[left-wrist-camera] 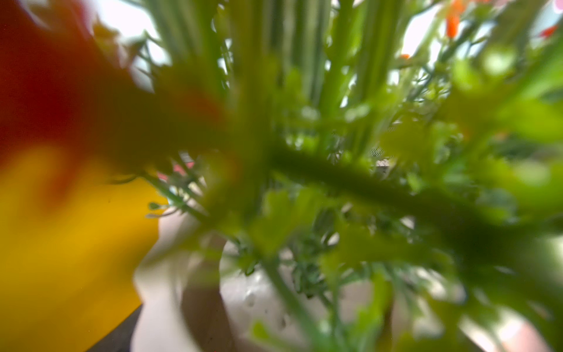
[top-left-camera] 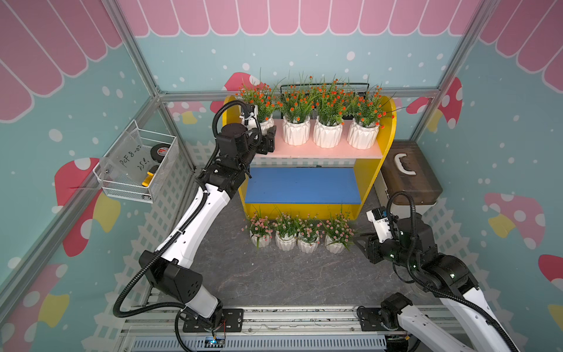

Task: Place the baby's breath potted plants on the rack by color
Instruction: Place the baby's breath potted plant on the rack.

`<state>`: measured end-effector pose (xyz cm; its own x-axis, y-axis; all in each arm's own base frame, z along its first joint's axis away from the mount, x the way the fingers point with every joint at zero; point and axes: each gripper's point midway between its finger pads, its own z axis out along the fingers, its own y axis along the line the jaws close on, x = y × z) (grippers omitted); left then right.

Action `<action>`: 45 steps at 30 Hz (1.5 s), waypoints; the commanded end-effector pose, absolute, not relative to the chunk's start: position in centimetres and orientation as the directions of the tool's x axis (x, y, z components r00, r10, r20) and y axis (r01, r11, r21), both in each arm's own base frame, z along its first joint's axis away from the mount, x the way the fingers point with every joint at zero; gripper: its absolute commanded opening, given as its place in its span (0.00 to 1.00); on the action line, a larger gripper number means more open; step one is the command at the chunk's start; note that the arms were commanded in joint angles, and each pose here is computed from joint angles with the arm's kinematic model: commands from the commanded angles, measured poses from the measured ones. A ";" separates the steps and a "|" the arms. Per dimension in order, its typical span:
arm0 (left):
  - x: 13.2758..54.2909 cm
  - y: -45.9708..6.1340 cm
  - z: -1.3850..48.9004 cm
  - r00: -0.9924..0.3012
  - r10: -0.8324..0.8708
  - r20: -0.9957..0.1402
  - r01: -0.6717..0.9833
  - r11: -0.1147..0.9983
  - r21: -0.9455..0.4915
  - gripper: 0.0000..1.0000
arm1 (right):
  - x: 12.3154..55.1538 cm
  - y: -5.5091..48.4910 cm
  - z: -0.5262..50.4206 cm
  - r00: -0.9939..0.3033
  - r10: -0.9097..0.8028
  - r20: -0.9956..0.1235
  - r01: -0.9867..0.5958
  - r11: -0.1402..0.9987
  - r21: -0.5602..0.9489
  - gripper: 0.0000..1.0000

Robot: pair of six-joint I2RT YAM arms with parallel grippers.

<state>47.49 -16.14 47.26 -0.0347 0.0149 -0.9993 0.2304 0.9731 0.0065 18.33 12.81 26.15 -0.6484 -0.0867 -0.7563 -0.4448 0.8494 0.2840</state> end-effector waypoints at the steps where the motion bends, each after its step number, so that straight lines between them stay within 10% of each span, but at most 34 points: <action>1: 47.2 -15.7 51.2 0.086 -0.040 -0.996 0.235 0.972 -0.019 0.74 | 18.2 12.3 25.7 -0.647 -0.105 -0.755 -0.443 0.858 0.260 0.33; 18: 48.5 -15.6 49.3 0.048 -0.027 -0.998 0.212 0.977 -0.016 0.81 | 18.3 12.2 25.6 -0.646 -0.110 -0.755 -0.439 0.863 0.250 0.34; 26: 48.2 -15.2 49.3 0.055 -0.038 -0.998 0.198 0.980 -0.026 0.99 | 18.3 12.2 25.6 -0.645 -0.110 -0.756 -0.438 0.864 0.248 0.35; 45: 42.7 -14.1 49.3 0.044 -0.033 -0.999 0.249 0.968 -0.021 0.99 | 19.4 11.4 25.6 -0.645 -0.096 -0.758 -0.387 0.896 0.216 0.40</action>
<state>44.18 -15.14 48.81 0.0327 -0.0294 -0.9990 0.2593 0.9656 -0.0199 19.09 11.88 25.85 -0.6409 -0.0904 -0.7623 -0.4063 0.8825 0.2369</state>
